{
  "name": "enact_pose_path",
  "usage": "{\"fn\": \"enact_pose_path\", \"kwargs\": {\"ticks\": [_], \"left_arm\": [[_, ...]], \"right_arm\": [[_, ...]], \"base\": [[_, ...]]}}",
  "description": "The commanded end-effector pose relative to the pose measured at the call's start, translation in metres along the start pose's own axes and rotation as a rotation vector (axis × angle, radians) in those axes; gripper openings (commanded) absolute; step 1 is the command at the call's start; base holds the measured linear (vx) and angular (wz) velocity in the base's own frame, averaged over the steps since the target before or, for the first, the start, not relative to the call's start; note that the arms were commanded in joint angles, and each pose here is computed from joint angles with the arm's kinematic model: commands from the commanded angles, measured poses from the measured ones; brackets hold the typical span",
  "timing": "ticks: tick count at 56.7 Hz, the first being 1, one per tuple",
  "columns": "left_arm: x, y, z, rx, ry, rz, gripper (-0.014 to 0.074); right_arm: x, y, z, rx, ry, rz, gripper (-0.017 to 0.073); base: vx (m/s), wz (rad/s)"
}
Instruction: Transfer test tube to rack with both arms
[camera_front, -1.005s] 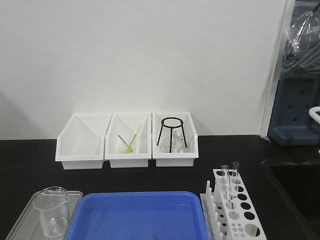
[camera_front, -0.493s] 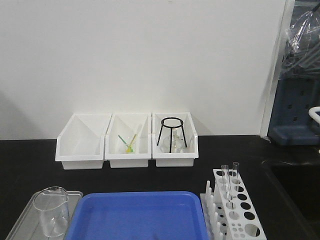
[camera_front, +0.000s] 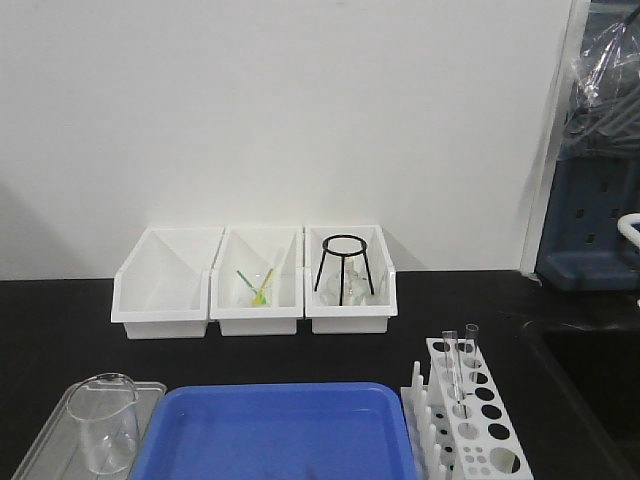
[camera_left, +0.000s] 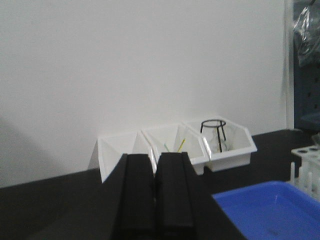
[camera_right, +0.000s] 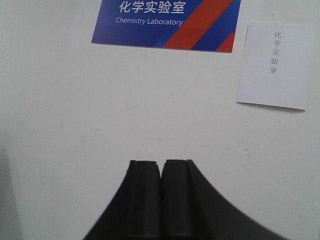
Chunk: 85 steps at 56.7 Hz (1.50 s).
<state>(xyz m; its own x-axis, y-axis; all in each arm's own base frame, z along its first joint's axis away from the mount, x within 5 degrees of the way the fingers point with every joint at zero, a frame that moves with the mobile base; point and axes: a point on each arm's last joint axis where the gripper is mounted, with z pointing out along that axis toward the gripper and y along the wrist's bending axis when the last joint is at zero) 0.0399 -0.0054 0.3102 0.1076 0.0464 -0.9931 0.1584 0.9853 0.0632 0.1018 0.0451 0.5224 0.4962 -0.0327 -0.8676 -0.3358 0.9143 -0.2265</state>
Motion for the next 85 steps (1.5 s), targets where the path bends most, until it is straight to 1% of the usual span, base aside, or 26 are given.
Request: {"fn": "enact_pose_path", "kwargs": {"ticks": [1,3,5,7,12,21,25,32,36,46,85], "left_arm": [[0.019,-0.001,-0.007,-0.015,-0.08,-0.023,0.0158],[0.034,-0.002,-0.01,-0.016,-0.076,-0.046,0.0158],[0.047,-0.003,-0.006,-0.013,-0.043,-0.057,0.0158],[0.056,-0.004,-0.002,-0.011,-0.003,-0.064,0.0158],[0.075,-0.005,0.001,-0.009,0.044,-0.112,0.0158],[0.104,-0.007,0.004,-0.005,0.063,-0.119,0.0158],[0.108,-0.008,0.003,-0.007,0.106,-0.121,0.0158],[0.11,-0.007,0.003,-0.008,0.129,-0.1,0.0158],[0.112,-0.008,0.003,-0.007,0.151,-0.08,0.0158],[0.119,-0.008,0.002,-0.007,0.231,-0.062,0.0158],[0.119,-0.008,0.002,-0.007,0.234,-0.064,0.0158]], "right_arm": [[-0.008,-0.004,0.0,0.027,-0.018,-0.058,-0.001],[-0.008,-0.004,0.0,0.027,-0.018,-0.058,-0.001],[-0.008,-0.004,0.0,0.029,-0.015,-0.058,-0.001],[-0.008,-0.003,0.0,0.024,-0.018,-0.058,-0.001],[-0.009,-0.003,-0.001,0.024,-0.02,-0.059,-0.001],[-0.009,-0.003,-0.001,0.024,-0.021,-0.059,-0.001],[-0.009,-0.003,-0.001,0.017,-0.021,-0.059,-0.001],[-0.009,-0.002,-0.001,0.013,-0.021,-0.059,-0.001],[-0.009,-0.002,-0.001,0.013,-0.021,-0.059,-0.001],[-0.009,-0.002,-0.001,0.013,-0.021,-0.059,-0.001],[-0.009,-0.002,-0.001,0.013,-0.021,-0.059,-0.001]], "base": [[0.0,0.0],[0.0,0.0],[0.0,0.0],[0.0,0.0],[0.0,0.01],[0.0,0.0],[0.0,0.0],[0.0,0.0],[0.0,0.0],[0.0,0.0],[0.0,0.0]]}}
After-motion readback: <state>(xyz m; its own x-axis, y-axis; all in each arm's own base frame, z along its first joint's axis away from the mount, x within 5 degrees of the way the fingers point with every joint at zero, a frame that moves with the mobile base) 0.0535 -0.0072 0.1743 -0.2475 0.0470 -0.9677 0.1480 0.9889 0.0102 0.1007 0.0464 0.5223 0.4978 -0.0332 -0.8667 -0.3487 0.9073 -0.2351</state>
